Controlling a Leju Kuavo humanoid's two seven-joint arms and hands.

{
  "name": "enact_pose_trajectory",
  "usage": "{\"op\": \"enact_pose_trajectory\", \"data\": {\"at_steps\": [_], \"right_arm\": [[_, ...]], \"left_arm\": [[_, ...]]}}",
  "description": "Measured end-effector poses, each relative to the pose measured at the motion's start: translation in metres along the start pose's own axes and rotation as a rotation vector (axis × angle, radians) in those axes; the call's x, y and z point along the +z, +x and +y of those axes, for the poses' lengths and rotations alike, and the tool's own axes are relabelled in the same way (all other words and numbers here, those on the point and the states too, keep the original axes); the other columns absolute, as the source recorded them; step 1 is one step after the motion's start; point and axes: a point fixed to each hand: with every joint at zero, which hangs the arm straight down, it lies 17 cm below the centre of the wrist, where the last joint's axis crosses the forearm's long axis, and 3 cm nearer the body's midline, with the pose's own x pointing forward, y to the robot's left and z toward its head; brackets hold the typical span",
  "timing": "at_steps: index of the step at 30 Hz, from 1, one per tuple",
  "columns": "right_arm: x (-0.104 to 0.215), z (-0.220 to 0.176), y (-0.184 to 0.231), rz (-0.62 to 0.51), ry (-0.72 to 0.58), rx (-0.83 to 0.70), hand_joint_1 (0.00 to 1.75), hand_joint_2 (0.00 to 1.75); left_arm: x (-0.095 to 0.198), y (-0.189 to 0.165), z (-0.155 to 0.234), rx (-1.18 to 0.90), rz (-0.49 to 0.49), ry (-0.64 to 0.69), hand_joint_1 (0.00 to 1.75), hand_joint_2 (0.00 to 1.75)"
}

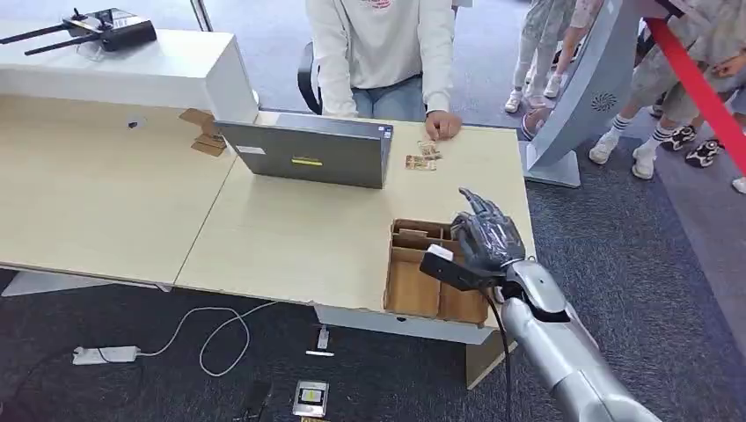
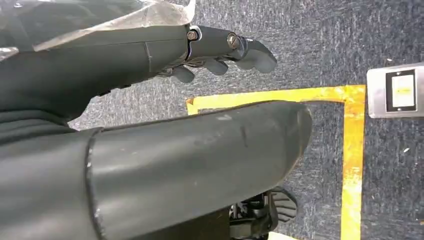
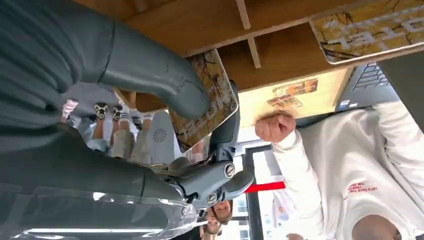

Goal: Pass the card to the sensor for recognition and then transmit it.

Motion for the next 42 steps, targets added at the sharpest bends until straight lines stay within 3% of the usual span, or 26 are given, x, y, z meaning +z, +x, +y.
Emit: {"op": "enact_pose_trajectory", "data": {"at_steps": [6,19,33,42], "right_arm": [[-0.005,-0.021,-0.003,0.01,-0.076,0.012,1.75,1.75],[-0.022,-0.116,-0.019,0.034,-0.277,0.027,1.75,1.75],[-0.022,-0.121,-0.016,0.027,-0.287,0.052,1.75,1.75],[-0.052,-0.147,0.034,-0.082,-0.306,0.1,1.75,1.75]], "left_arm": [[0.0,0.002,0.001,-0.006,-0.019,0.001,0.0,0.0],[-0.002,0.004,0.007,-0.012,-0.035,0.009,0.0,0.0],[-0.002,0.009,0.009,-0.018,-0.06,0.012,0.0,0.0],[-0.002,0.019,0.008,-0.068,-0.094,0.01,0.0,0.0]]}}
